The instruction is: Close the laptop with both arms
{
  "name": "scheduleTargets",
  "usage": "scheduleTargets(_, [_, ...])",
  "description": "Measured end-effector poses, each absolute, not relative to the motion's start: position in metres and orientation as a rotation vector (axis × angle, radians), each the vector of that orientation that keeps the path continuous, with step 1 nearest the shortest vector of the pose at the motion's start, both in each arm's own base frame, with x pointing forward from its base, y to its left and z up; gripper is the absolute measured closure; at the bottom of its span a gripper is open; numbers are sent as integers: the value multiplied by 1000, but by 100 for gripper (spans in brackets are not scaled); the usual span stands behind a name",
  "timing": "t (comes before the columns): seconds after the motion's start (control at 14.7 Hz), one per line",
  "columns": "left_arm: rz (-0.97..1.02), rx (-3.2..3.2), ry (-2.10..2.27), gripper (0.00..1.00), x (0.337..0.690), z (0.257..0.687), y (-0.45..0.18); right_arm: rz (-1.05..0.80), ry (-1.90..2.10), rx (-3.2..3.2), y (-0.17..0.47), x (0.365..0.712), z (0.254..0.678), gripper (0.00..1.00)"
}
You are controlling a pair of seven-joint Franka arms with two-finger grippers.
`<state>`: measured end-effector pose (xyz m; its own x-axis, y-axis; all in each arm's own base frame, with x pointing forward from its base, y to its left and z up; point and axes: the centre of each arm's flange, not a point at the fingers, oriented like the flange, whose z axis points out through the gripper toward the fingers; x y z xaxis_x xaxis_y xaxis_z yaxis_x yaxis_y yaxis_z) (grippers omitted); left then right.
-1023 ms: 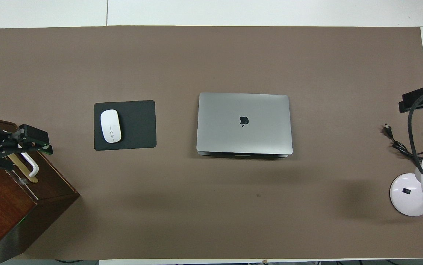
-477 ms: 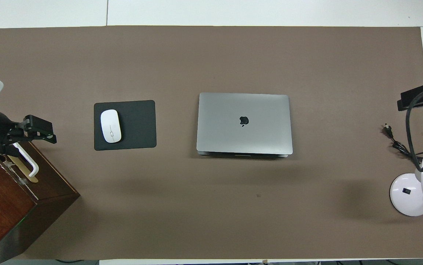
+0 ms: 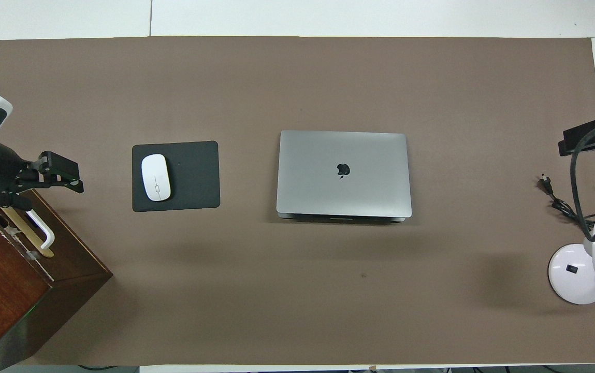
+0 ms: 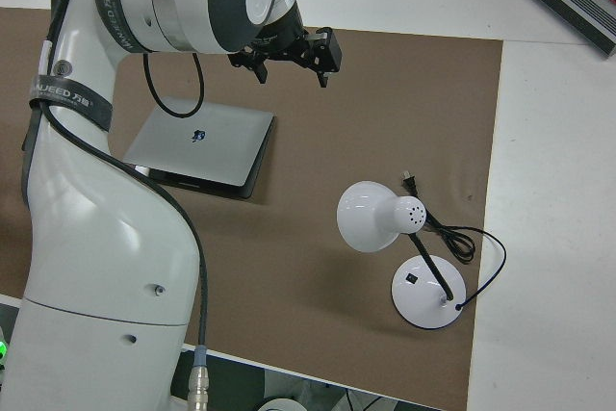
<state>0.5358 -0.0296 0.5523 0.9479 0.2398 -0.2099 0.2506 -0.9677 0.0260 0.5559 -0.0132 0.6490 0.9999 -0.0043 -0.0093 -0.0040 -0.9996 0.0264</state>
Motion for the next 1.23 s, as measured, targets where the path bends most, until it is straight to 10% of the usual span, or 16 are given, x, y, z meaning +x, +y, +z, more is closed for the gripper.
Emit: scheduleTargets(1.23, [-273,3070,363,0,538,566,-29,-17,-12,3115,-15,556,648,0])
